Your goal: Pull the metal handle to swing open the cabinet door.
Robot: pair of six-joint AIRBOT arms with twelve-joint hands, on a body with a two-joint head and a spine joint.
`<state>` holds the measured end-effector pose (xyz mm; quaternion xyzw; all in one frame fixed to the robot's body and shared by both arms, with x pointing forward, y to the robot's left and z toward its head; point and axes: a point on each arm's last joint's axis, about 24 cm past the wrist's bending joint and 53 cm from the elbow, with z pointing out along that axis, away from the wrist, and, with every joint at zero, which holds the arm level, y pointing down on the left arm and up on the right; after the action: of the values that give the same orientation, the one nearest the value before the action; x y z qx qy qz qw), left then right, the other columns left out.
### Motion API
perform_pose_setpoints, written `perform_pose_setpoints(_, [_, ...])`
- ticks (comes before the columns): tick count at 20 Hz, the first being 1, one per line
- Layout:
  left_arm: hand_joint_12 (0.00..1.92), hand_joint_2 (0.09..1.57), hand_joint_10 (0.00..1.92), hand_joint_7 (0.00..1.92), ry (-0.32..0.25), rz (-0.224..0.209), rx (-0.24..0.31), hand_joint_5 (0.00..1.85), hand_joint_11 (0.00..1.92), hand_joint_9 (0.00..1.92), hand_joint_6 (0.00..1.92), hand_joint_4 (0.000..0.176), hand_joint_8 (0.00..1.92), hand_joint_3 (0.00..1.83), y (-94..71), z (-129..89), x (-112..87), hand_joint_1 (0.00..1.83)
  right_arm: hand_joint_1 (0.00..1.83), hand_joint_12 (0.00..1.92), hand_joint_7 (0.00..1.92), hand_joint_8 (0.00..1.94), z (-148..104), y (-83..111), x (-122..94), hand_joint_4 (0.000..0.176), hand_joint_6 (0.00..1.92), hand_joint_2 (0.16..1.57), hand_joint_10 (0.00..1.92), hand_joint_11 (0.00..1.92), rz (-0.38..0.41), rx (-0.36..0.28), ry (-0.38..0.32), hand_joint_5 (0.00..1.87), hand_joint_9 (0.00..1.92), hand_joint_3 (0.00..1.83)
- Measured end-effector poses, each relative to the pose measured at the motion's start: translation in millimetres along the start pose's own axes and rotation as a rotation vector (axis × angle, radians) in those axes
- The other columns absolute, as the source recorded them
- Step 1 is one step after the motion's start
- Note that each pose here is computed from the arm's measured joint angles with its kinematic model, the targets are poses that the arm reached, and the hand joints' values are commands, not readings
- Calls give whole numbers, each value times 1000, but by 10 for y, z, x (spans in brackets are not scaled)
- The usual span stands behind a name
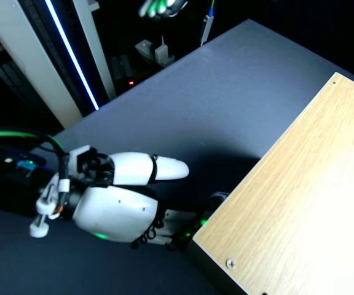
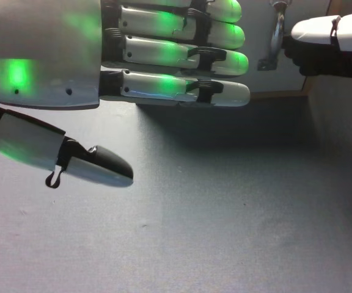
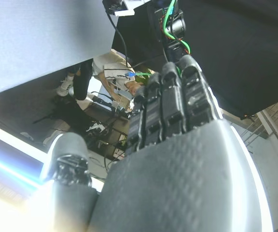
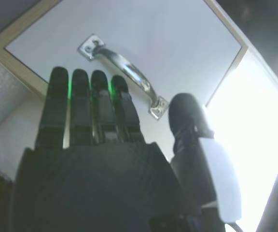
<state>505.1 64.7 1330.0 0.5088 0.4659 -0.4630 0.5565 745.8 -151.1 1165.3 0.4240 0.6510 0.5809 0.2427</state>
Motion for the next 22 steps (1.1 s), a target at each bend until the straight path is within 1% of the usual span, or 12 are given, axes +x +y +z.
perform_pose_setpoints(1, [98, 1202, 3, 94, 0, 0, 0, 18, 0, 44, 2, 0, 4, 0, 0, 0, 0, 0, 0, 64, 47, 2, 3, -3, 10, 1, 7, 1211, 0, 0, 0, 0, 2, 78, 12, 0])
perform_pose_setpoints(3, [9, 1189, 0, 57, 0, 0, 0, 3, 0, 4, 0, 0, 1, 0, 0, 0, 0, 0, 0, 6, 22, 0, 5, -9, 24, 36, 0, 1188, 0, 0, -6, 2, 5, 60, 0, 0])
perform_pose_setpoints(4, [1, 1174, 0, 42, 0, 0, 0, 0, 0, 0, 0, 4, 0, 0, -1, 1, 0, 0, 0, 0, 22, 2, 5, -10, 30, 43, 3, 1182, 0, 0, -7, 2, 7, 66, 0, 0])
perform_pose_setpoints(5, [0, 1165, 0, 38, 0, 0, 0, 0, 0, 0, 0, 6, 0, 0, 0, 0, 0, 0, 0, 0, 26, 3, -1, -14, 43, 46, 10, 1182, 0, 0, -15, 4, 10, 84, 0, 0])
perform_pose_setpoints(6, [0, 1163, 0, 44, 0, 0, 0, 0, 0, 0, 0, 0, 2, 0, 0, 0, 0, 0, 0, 0, 23, 2, -9, -14, 47, 49, 11, 1184, 0, 0, -19, 4, 11, 88, 0, 0])
perform_pose_setpoints(7, [0, 1164, 0, 50, 0, 0, 1, 8, 0, 0, 3, 0, 5, 0, -1, 1, 0, 0, 0, 0, 13, 0, -18, -11, 54, 49, 5, 1183, 0, 0, -22, 4, 14, 76, 0, 0])
perform_pose_setpoints(8, [0, 1164, 0, 49, 0, 0, 0, 14, 0, 0, 6, 0, 4, 0, -1, 1, 0, 0, 0, 0, 6, 0, -27, -1, 57, 43, 1, 1186, 0, 0, -29, 1, 18, 67, 0, 0])
perform_pose_setpoints(9, [0, 1163, 0, 45, 0, 0, 0, 15, 0, 0, 5, 0, 2, 0, 0, 0, 0, 0, 0, 0, 11, 2, -35, 4, 69, 29, 0, 1191, 0, 0, -34, -1, 23, 62, 0, 0])
perform_pose_setpoints(10, [0, 1172, 3, 45, 0, 1, 0, 24, 0, 8, 9, 0, 2, 0, -1, 1, 1, 0, 0, 1, 15, 4, -46, 3, 83, 0, 0, 1193, 0, 3, -37, 0, 26, 50, 0, 0])
perform_pose_setpoints(18, [9, 1211, 4, 54, 0, 1, 0, 24, 17, 12, 5, 0, 7, 6, 1, 0, 1, 0, 0, 63, 117, 11, -116, -6, 196, 0, 10, 1207, 13, 66, -81, -5, 70, 131, 83, 0])
perform_pose_setpoints(19, [11, 1215, 6, 58, 0, 0, 0, 38, 22, 17, 10, 0, 8, 8, 1, 0, 0, 0, 0, 238, 144, 8, -128, -20, 219, 0, 3, 1201, 4, 12, -89, -5, 80, 161, 105, 1])
perform_pose_setpoints(22, [21, 1228, 10, 75, 0, 1, 0, 48, 42, 33, 11, 0, 12, 11, 0, 1, 1, 0, 0, 342, 168, 5, -163, -32, 268, 0, 6, 1202, 2, 0, -110, -6, 102, 197, 119, 2])
